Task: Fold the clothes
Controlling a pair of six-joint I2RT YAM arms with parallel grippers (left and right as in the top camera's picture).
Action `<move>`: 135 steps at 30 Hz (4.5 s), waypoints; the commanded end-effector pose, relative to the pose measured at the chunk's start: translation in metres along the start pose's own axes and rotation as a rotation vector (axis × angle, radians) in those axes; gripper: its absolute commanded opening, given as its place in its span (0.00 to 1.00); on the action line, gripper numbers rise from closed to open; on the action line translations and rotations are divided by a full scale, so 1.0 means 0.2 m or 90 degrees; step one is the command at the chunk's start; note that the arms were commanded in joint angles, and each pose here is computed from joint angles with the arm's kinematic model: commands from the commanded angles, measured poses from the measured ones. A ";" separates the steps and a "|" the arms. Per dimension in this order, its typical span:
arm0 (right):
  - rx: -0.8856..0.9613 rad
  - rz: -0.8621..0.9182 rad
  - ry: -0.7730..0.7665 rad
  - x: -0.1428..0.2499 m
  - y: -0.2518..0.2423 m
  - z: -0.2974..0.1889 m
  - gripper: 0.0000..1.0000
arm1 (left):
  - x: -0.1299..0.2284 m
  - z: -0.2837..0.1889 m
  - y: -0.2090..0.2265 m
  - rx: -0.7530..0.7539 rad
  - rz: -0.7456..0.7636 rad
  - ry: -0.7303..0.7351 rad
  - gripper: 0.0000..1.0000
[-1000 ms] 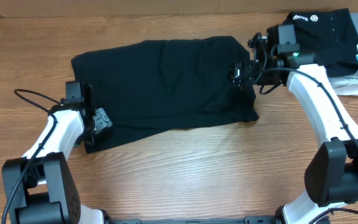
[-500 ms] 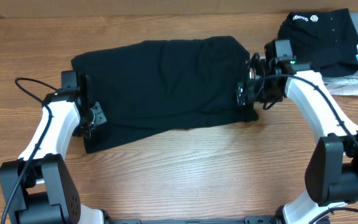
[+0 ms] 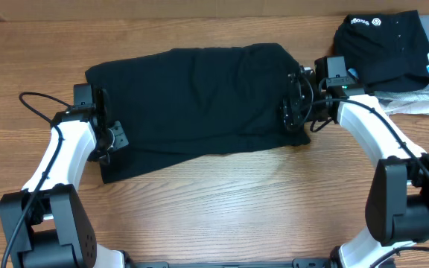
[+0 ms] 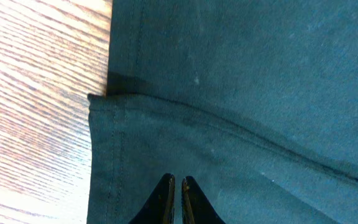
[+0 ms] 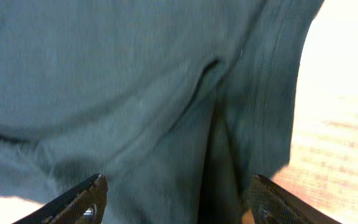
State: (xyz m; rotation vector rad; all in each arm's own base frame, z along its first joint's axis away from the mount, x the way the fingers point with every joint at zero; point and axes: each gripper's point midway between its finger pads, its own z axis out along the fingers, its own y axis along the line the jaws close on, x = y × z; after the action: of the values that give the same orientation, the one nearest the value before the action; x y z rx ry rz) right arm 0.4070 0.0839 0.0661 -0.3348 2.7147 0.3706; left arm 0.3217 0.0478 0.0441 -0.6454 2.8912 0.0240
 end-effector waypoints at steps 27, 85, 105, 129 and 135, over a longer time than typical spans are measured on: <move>-0.036 0.022 -0.006 -0.33 0.07 -0.19 0.04 | -0.04 -0.12 0.00 -0.014 0.021 -0.001 0.04; -0.041 0.247 0.199 -0.04 -0.12 -0.24 1.00 | 0.53 -0.06 -0.31 0.070 0.094 0.212 0.14; -0.052 0.207 0.087 -0.11 -0.17 0.06 0.62 | 0.61 0.14 -0.15 -0.008 0.076 0.178 0.06; -0.024 0.370 0.153 0.13 -0.34 0.07 0.06 | 0.54 0.14 0.04 -0.150 0.081 0.125 0.04; -0.026 0.379 0.181 0.18 -0.32 0.05 0.15 | 0.64 0.11 0.09 -0.169 0.087 0.178 0.04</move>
State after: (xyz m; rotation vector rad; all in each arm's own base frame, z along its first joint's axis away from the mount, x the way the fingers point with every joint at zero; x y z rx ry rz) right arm 0.3942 0.0205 0.0215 0.4628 3.0704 0.5659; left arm 0.2121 0.0090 0.0001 -0.5075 3.2170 0.3372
